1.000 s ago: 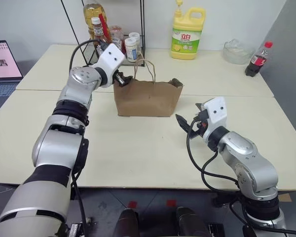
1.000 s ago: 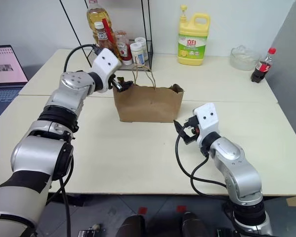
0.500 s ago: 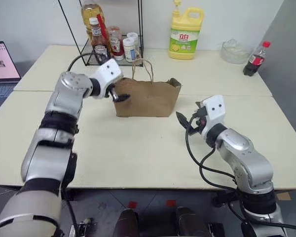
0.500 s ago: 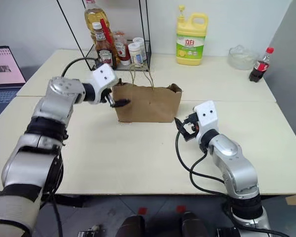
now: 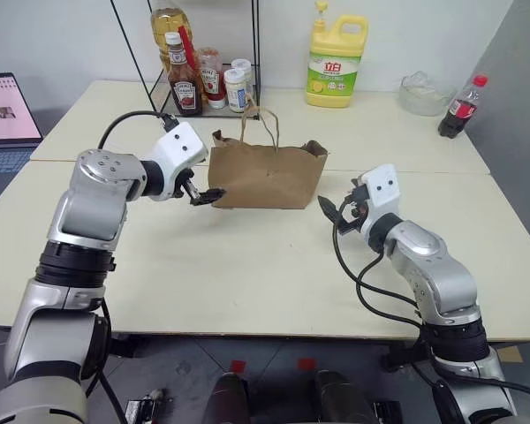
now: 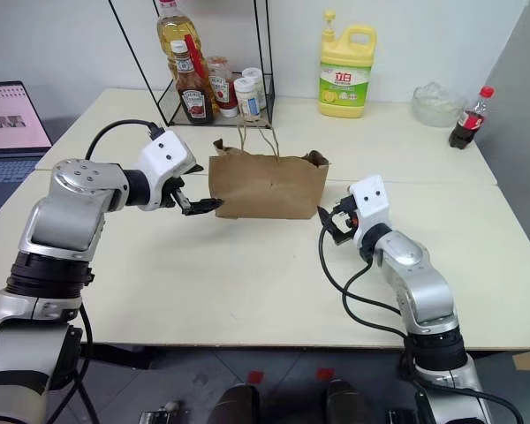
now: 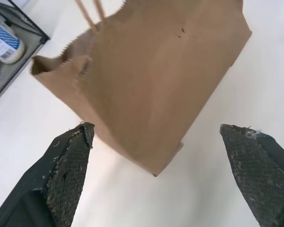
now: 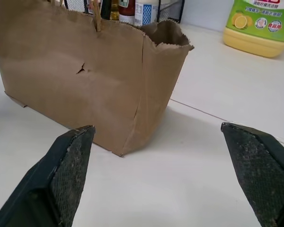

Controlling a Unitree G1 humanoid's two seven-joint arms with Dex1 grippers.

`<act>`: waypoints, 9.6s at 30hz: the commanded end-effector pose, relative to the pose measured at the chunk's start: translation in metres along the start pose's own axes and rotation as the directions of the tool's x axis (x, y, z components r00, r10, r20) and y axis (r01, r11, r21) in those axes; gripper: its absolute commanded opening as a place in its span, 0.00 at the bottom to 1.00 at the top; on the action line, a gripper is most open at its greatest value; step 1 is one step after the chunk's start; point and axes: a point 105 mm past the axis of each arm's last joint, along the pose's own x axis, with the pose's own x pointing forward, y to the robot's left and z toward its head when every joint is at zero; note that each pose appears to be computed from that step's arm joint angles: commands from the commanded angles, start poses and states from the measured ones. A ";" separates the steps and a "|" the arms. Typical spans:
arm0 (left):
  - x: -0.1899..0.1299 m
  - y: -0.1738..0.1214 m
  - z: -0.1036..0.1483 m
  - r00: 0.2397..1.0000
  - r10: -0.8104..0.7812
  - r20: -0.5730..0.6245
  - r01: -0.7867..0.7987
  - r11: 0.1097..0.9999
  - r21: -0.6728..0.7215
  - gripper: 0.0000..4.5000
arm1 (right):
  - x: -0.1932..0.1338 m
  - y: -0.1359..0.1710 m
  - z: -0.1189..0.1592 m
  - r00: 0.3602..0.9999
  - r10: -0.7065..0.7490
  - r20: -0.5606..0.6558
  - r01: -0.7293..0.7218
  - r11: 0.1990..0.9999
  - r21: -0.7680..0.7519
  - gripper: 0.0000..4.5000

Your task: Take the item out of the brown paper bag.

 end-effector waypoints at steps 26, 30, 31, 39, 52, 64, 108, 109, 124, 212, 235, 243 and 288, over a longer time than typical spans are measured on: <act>0.077 0.043 0.044 0.981 0.177 0.083 -0.190 0.963 0.191 1.00 | -0.006 -0.002 0.020 0.993 -0.077 0.087 0.078 0.997 -0.003 0.99; 0.075 0.034 0.029 0.997 0.075 0.024 -0.078 0.980 0.180 1.00 | -0.005 -0.001 0.019 0.993 -0.083 0.085 0.083 0.997 0.003 0.99; 0.075 0.031 0.028 0.999 0.040 0.025 -0.044 0.983 0.177 1.00 | -0.004 -0.001 0.019 0.993 -0.082 0.086 0.082 0.997 0.005 0.99; 0.061 -0.003 0.017 0.977 -0.215 -0.009 0.212 0.955 0.208 1.00 | 0.001 0.001 0.019 0.995 -0.060 0.083 0.059 0.998 0.007 0.99; 0.016 -0.063 0.002 0.933 -0.355 -0.056 0.359 0.916 0.180 1.00 | 0.002 -0.008 0.008 0.997 -0.055 0.046 0.056 0.998 -0.001 0.99; -0.025 -0.114 -0.004 0.857 -0.503 -0.117 0.514 0.815 0.267 1.00 | 0.001 -0.007 0.007 0.999 -0.030 0.043 0.030 0.999 -0.011 0.99; -0.009 -0.108 -0.002 0.732 -0.674 -0.101 0.498 0.429 0.754 1.00 | -0.075 0.053 -0.027 0.858 0.502 -0.109 -0.513 0.843 -0.160 0.99; -0.006 -0.110 -0.004 0.730 -0.676 -0.099 0.496 0.426 0.756 1.00 | -0.075 0.053 -0.028 0.857 0.504 -0.110 -0.515 0.842 -0.160 0.99; 0.014 -0.149 -0.005 0.668 -0.741 -0.068 0.487 0.367 0.793 1.00 | -0.071 0.050 -0.027 0.858 0.494 -0.136 -0.513 0.832 -0.210 0.99; 0.021 -0.061 0.055 0.835 -0.382 0.396 0.434 0.900 -0.046 0.00 | -0.013 0.140 -0.085 0.724 0.690 0.000 -0.404 0.424 -0.811 0.01; 0.024 -0.009 0.093 0.846 -0.107 0.522 0.210 0.967 -0.143 0.00 | -0.010 0.125 -0.096 0.728 0.676 -0.115 -0.571 0.505 -0.647 0.05; 0.027 -0.013 0.091 0.846 -0.122 0.520 0.219 0.967 -0.129 0.00 | -0.018 0.114 -0.089 0.724 0.680 -0.115 -0.556 0.477 -0.680 0.59; 0.026 -0.013 0.092 0.845 -0.133 0.517 0.218 0.970 -0.108 0.00 | 0.008 0.136 0.058 0.807 0.542 0.233 -0.576 0.810 0.109 0.01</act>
